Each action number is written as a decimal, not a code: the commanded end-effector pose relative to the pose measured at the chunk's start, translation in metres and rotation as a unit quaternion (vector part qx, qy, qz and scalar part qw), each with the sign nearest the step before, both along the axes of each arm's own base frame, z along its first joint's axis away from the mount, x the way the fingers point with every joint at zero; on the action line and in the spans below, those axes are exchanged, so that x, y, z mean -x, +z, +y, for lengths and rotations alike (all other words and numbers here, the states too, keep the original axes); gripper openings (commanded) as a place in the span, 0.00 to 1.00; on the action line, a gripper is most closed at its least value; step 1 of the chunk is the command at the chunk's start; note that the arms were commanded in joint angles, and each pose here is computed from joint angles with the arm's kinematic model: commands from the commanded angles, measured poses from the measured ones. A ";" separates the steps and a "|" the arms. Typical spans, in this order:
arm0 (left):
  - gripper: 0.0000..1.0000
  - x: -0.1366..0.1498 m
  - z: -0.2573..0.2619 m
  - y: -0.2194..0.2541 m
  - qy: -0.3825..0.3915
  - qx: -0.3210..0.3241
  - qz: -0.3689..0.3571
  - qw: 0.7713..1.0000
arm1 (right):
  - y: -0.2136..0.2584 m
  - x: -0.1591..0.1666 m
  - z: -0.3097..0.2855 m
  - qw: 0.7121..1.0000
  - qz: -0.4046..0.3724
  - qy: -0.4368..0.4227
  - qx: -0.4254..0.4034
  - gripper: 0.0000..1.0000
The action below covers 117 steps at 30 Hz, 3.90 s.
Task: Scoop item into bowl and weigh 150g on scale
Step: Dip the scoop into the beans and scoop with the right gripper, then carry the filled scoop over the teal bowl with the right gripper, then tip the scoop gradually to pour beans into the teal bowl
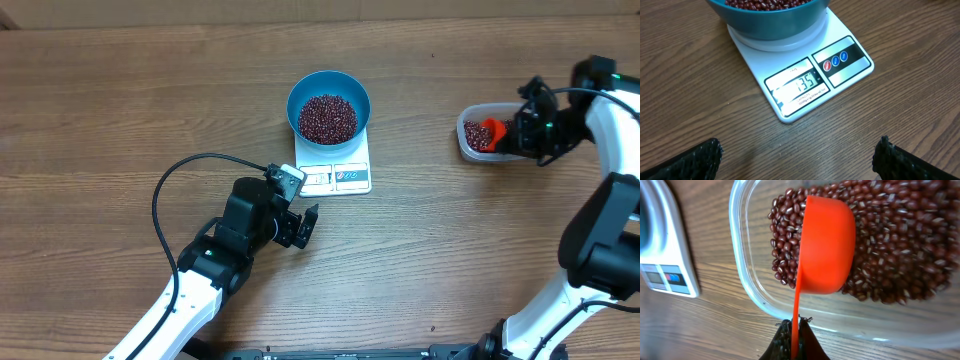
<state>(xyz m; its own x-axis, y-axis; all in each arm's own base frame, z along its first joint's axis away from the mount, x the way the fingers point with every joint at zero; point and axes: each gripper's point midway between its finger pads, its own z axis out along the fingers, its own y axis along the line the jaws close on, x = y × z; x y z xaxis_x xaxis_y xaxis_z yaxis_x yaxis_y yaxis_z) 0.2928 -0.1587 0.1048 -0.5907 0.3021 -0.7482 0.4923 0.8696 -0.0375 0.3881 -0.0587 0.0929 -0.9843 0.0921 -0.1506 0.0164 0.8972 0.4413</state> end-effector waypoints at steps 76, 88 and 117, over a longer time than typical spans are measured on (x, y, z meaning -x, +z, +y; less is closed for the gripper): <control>1.00 0.000 0.002 -0.003 0.006 -0.003 0.003 1.000 | 0.101 -0.043 0.282 0.956 -0.197 0.196 -0.097 0.04; 1.00 0.000 0.002 -0.003 0.006 -0.003 0.003 1.000 | 0.103 -0.050 0.279 0.958 -0.219 0.185 0.005 0.04; 1.00 0.000 0.002 -0.003 0.006 -0.003 0.003 1.000 | 0.105 -0.040 0.293 0.946 -0.234 0.212 0.077 0.04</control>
